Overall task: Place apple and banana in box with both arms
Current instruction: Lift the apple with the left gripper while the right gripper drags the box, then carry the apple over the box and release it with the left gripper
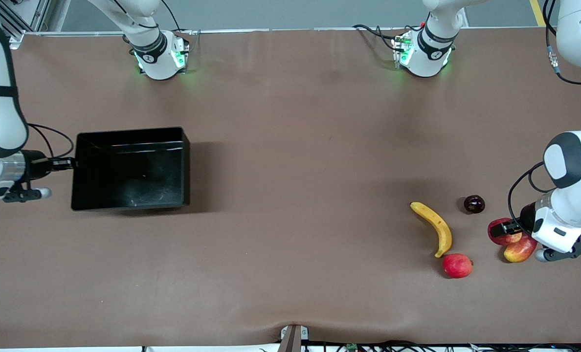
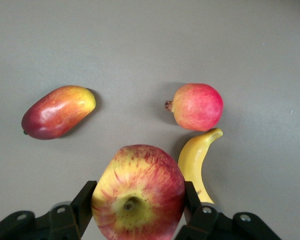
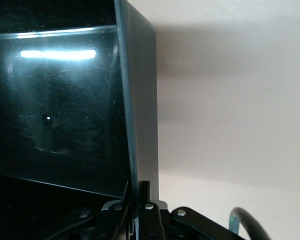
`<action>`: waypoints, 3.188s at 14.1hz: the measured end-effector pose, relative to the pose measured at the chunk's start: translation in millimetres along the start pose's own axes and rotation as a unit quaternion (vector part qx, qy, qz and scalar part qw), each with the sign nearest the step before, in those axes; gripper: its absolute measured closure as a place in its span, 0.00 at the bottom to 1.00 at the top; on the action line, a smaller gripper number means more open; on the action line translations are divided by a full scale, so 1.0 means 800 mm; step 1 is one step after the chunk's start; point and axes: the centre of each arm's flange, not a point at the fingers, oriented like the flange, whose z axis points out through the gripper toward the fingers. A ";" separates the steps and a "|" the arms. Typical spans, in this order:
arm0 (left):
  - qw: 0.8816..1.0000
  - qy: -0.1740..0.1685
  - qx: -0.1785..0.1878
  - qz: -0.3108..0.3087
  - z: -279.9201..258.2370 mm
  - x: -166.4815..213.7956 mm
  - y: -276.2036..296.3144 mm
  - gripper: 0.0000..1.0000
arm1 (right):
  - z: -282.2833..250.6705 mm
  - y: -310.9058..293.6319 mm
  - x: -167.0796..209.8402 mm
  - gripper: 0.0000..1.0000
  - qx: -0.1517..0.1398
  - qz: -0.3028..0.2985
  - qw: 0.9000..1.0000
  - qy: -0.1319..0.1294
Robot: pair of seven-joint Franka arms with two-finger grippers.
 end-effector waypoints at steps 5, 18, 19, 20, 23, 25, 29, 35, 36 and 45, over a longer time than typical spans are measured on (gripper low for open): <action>1.000 -0.007 0.006 -0.002 -0.024 -0.007 -0.002 0.26 | 0.021 -0.171 0.030 0.94 0.012 0.043 0.999 -0.011; 0.999 0.008 -0.035 -0.015 -0.061 -0.010 0.037 0.26 | 0.148 -0.496 0.053 0.94 0.054 0.095 0.992 0.066; 0.999 0.009 -0.040 -0.009 -0.070 -0.015 0.051 0.26 | 0.167 -0.516 0.053 0.94 0.055 0.101 0.991 0.073; 0.999 0.004 -0.043 -0.005 -0.077 -0.021 0.066 0.26 | 0.186 -0.534 0.054 0.94 0.054 0.105 0.990 0.080; 0.998 -0.011 -0.054 -0.006 -0.084 -0.041 0.117 0.26 | 0.243 -0.570 0.056 0.89 0.050 0.100 0.989 0.092; 0.998 -0.024 -0.065 0.009 -0.086 -0.061 0.162 0.26 | 0.245 -0.576 0.061 0.69 0.053 0.098 0.989 0.098; 0.996 -0.046 -0.068 0.031 -0.079 -0.118 0.271 0.26 | 0.155 -0.553 0.080 0.30 0.054 0.108 0.990 0.075; 0.995 -0.041 -0.007 0.094 -0.008 -0.243 0.450 0.26 | -0.036 -0.413 0.087 0.00 0.023 0.131 0.990 0.038; 0.994 -0.041 -0.003 0.097 0.012 -0.261 0.472 0.26 | -0.050 -0.391 0.086 0.00 0.008 0.135 0.990 0.035; 0.993 -0.051 -0.009 0.103 0.198 -0.347 0.490 0.26 | -0.230 -0.238 0.005 0.00 -0.124 0.095 0.981 0.116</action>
